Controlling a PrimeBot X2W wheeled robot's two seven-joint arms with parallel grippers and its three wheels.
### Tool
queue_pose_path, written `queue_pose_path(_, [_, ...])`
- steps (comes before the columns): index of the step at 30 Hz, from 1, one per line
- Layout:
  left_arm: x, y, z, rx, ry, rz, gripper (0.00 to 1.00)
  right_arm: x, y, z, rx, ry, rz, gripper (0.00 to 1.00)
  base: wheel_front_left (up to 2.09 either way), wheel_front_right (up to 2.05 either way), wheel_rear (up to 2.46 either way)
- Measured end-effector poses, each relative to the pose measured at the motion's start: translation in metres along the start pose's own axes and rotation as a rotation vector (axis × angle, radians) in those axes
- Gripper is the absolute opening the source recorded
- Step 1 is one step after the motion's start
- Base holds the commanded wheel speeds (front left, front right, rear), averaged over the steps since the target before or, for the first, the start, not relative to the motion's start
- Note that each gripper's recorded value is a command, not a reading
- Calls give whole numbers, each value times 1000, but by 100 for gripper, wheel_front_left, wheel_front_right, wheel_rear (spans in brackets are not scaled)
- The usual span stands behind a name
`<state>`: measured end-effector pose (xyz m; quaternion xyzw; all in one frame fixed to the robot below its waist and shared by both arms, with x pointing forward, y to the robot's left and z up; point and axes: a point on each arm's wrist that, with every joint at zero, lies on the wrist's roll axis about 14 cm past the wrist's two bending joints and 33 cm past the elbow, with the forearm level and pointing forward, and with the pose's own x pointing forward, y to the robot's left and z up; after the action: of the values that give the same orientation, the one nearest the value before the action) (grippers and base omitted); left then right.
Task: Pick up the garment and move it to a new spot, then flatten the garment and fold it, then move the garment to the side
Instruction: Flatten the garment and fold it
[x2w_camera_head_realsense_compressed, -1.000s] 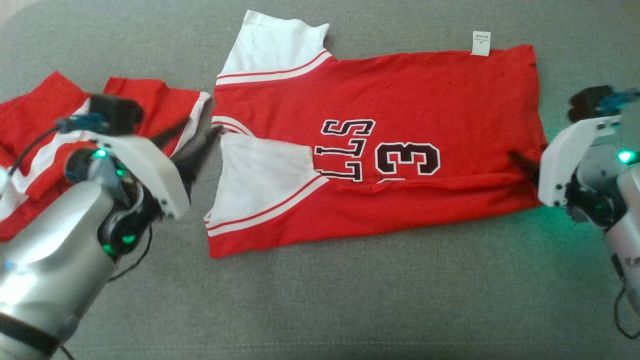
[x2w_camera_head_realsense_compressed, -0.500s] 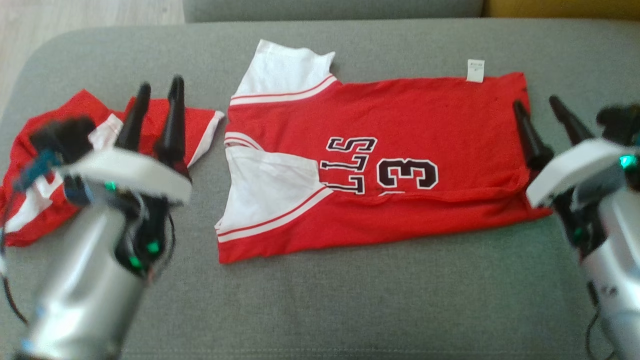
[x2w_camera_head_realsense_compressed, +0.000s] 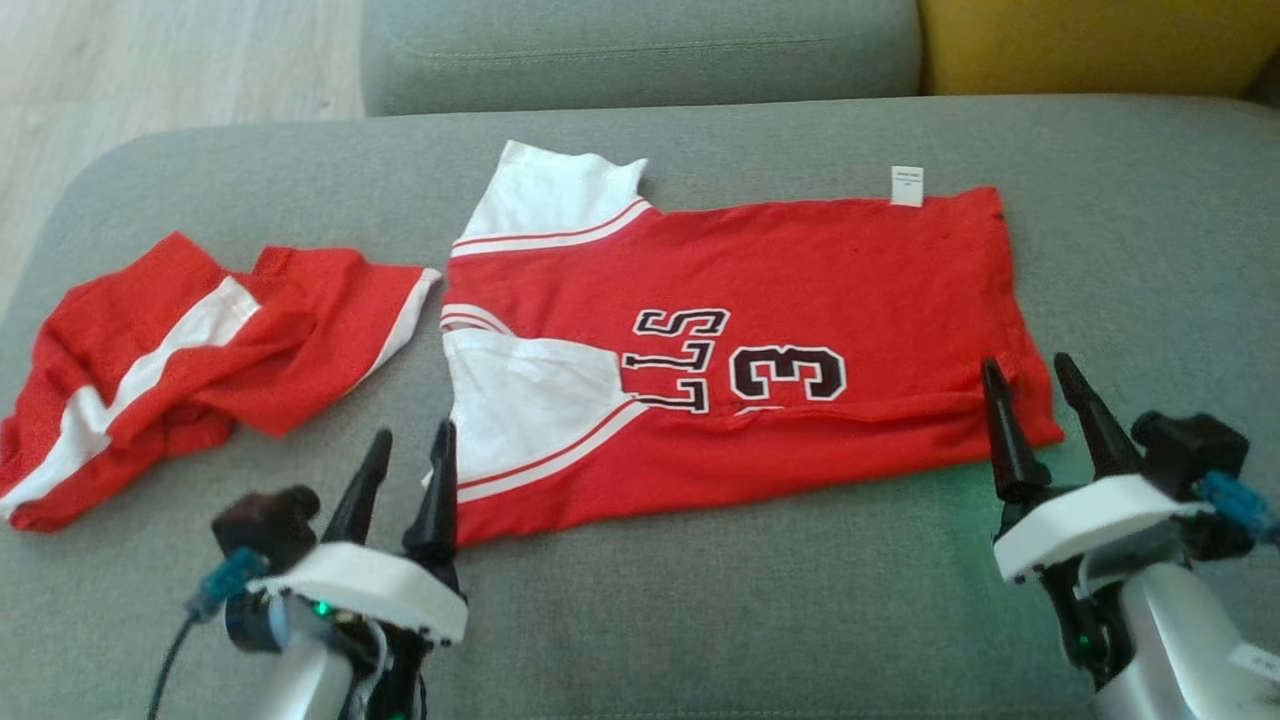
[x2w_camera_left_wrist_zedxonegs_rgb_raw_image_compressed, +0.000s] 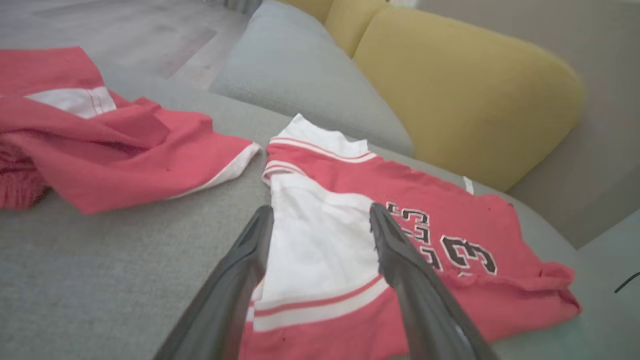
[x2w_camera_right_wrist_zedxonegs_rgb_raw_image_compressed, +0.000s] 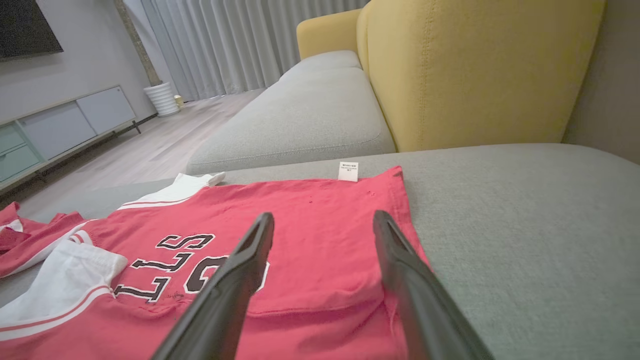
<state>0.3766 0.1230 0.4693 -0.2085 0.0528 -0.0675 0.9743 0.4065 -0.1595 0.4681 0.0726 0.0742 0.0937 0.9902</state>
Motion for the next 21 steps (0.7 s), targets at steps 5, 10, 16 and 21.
queue_pose_path(5, [-3, 7, -25, 66, 77, 7, 100, -5, -5, 5, -6, -22, -27, 100, 0, 0, 0])
queue_pose_path(10, [1, 15, -46, 124, 175, 22, 100, -5, -9, 11, -16, -27, -40, 100, 0, 0, 0])
queue_pose_path(16, [4, 25, -72, 197, 311, 48, 100, -5, -8, 13, -14, -27, -45, 100, 0, 0, 0])
queue_pose_path(21, [2, 38, -90, 272, 416, 71, 100, -6, -11, 11, -17, -23, -52, 100, 0, 0, 0])
